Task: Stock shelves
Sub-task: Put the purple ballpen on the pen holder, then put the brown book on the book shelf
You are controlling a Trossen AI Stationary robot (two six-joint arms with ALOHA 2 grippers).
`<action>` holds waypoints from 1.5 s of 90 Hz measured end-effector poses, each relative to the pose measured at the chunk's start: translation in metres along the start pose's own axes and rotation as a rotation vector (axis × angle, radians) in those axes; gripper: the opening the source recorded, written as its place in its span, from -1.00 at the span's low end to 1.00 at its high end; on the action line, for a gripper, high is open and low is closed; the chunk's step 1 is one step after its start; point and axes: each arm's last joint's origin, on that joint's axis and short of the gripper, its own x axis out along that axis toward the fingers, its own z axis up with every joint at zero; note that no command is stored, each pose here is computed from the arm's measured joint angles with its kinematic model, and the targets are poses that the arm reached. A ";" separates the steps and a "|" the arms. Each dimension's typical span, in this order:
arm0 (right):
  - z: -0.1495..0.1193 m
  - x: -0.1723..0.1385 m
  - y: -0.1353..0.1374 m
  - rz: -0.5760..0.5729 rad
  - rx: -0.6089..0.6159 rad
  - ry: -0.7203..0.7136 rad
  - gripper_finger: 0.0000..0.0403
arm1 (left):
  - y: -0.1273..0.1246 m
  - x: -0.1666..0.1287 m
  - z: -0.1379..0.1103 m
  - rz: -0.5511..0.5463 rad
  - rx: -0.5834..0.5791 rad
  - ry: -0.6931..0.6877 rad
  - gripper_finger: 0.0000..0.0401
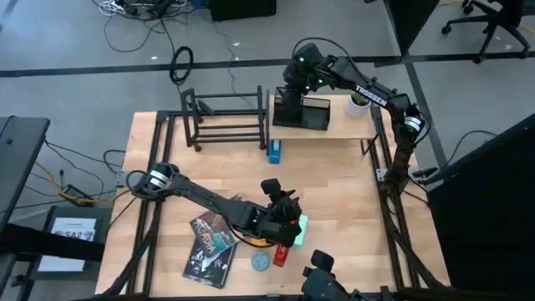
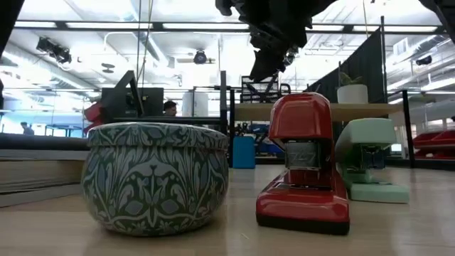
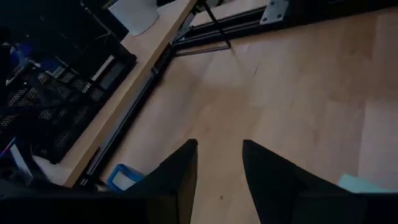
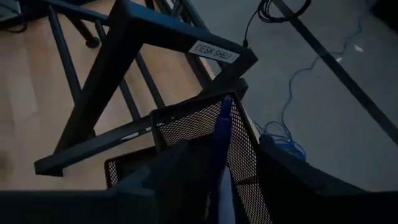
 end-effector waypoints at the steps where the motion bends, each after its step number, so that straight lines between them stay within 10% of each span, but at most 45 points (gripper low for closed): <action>1: 0.000 0.000 0.000 -0.001 0.000 0.000 -0.22 | 0.000 0.000 0.000 0.000 0.000 0.000 -0.45; 43: 0.002 -0.012 0.001 -0.039 -0.025 -0.020 -0.26 | -0.001 -0.001 0.002 -0.011 -0.001 -0.016 -0.45; 78: 0.009 -0.153 0.036 -0.114 -0.190 -0.362 -0.32 | -0.002 -0.001 0.006 -0.008 -0.003 -0.040 -0.45; 106: -0.071 -0.207 0.126 0.202 -0.233 -0.504 -0.41 | -0.002 -0.024 0.023 0.059 0.036 -0.096 -0.45; 135: -0.185 -0.172 0.216 0.390 -0.085 -0.564 -0.53 | 0.003 -0.055 0.045 -0.281 -0.089 -0.020 -0.45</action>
